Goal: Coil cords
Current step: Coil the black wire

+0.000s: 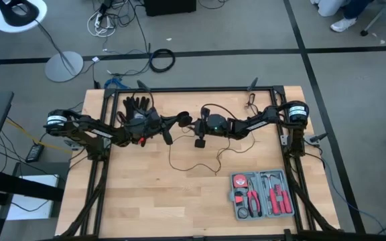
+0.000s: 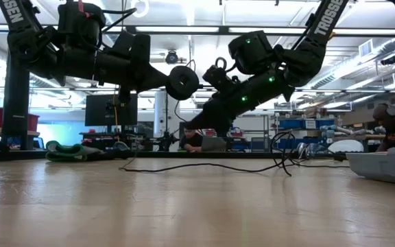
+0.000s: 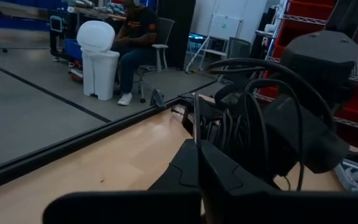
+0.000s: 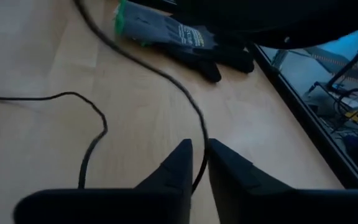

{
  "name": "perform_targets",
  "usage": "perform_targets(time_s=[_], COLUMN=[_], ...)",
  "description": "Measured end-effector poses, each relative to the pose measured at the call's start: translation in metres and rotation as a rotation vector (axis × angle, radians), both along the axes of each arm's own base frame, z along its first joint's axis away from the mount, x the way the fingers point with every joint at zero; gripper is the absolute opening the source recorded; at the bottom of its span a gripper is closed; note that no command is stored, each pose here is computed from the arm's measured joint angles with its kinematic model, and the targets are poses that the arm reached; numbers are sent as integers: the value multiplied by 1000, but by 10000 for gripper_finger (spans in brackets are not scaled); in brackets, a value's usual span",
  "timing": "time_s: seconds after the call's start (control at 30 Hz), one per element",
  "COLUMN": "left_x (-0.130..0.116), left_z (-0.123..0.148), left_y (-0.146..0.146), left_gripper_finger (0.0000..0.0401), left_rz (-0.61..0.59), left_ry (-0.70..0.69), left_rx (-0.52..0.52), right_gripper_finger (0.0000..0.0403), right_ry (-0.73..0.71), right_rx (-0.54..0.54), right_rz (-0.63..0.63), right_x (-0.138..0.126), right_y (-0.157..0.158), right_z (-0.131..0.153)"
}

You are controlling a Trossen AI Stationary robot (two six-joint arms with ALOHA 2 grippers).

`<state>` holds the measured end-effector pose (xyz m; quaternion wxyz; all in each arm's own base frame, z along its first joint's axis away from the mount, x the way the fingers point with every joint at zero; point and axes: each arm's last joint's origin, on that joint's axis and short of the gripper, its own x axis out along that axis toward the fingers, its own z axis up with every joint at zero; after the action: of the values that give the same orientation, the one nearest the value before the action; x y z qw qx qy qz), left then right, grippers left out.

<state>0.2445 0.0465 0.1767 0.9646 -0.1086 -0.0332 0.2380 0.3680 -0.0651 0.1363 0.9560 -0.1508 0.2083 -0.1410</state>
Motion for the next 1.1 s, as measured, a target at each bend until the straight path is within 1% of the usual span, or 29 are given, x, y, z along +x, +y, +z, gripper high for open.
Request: perform_targets(time_s=[0.1,0.13,0.37,0.43,0.57,0.7,0.77,0.93,1.0,1.1], left_x=[0,0,0,0,0,-1,-1,-1,-1,-1], left_z=[0,0,-2,-3,-4,-9,-10,-11,-11,-11], left_y=[0,0,0,0,0,1,1,1,1,1], left_gripper_finger=[0,0,0,0,0,0,0,0,0,0], left_rz=[0,0,3,3,5,38,44,45,44,28], left_ry=[0,0,26,31,44,95,111,114,114,113], left_rx=[0,0,1,0,-1,-7,-9,-10,-11,-12], right_gripper_finger=[13,8,4,3,2,1,1,1,1,1], right_ry=[-4,-6,-23,-22,-21,-26,-14,48,65,80], right_rx=[10,16,60,56,31,16,-1,-55,-46,-1], right_rz=[-5,-8,-16,-21,-76,-98,-137,-281,-323,-374], right_x=[0,0,1,1,0,-3,-7,-19,-24,-30], right_y=[0,0,4,5,7,12,13,10,6,-2], right_z=[0,0,0,0,3,17,24,39,43,45])
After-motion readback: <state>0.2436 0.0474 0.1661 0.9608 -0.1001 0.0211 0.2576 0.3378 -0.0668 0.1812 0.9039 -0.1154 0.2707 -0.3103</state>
